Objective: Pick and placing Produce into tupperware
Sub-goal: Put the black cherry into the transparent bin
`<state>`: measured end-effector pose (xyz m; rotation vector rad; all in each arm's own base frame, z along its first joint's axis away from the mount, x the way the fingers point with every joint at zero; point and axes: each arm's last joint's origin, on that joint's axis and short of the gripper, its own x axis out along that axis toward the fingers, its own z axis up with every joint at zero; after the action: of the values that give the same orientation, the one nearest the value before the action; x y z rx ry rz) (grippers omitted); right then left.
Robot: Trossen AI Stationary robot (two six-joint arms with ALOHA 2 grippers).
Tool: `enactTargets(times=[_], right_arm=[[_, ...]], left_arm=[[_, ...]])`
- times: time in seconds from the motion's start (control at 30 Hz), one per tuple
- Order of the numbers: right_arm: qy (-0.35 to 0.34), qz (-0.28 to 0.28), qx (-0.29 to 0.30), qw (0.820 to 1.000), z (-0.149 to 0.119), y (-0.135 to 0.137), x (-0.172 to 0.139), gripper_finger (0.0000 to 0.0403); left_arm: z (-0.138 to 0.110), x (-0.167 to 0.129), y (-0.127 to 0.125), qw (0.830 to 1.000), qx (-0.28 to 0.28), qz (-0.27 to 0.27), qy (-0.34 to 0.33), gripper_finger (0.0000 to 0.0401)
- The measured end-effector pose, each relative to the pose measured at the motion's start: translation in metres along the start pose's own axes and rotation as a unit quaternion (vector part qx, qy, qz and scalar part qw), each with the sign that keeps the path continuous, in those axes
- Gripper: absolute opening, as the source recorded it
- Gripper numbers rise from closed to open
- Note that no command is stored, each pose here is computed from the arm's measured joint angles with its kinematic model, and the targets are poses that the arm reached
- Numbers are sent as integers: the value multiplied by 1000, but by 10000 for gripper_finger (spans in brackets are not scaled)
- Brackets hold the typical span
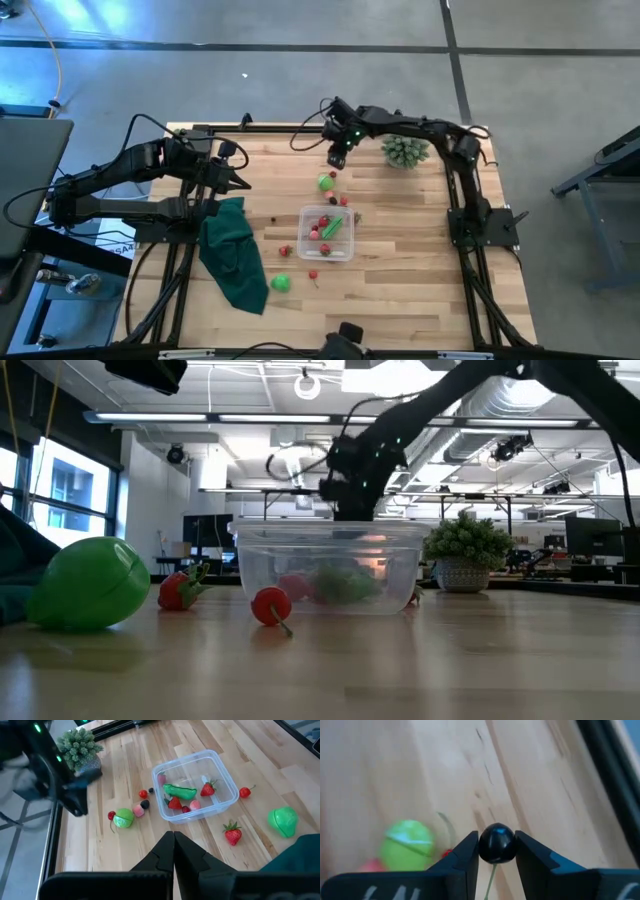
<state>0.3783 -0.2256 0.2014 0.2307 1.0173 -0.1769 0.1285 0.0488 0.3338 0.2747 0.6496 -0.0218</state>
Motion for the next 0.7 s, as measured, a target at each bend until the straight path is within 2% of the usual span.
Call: enactTargets(times=[0.23,0.43,0.57,0.7], right_arm=[[-84,38,-4,996,17,23,-72,94],[-147,64,-33,987,23,63,-130,94],[-164,89,-48,981,24,96,-148,94],[-144,120,-60,980,21,131,-145,94]], left_arm=[[0,0,0,1000,0,0,0,1],[0,0,0,1000,0,0,0,1],[0,0,0,1000,0,0,0,1],[0,0,0,1000,0,0,0,1]])
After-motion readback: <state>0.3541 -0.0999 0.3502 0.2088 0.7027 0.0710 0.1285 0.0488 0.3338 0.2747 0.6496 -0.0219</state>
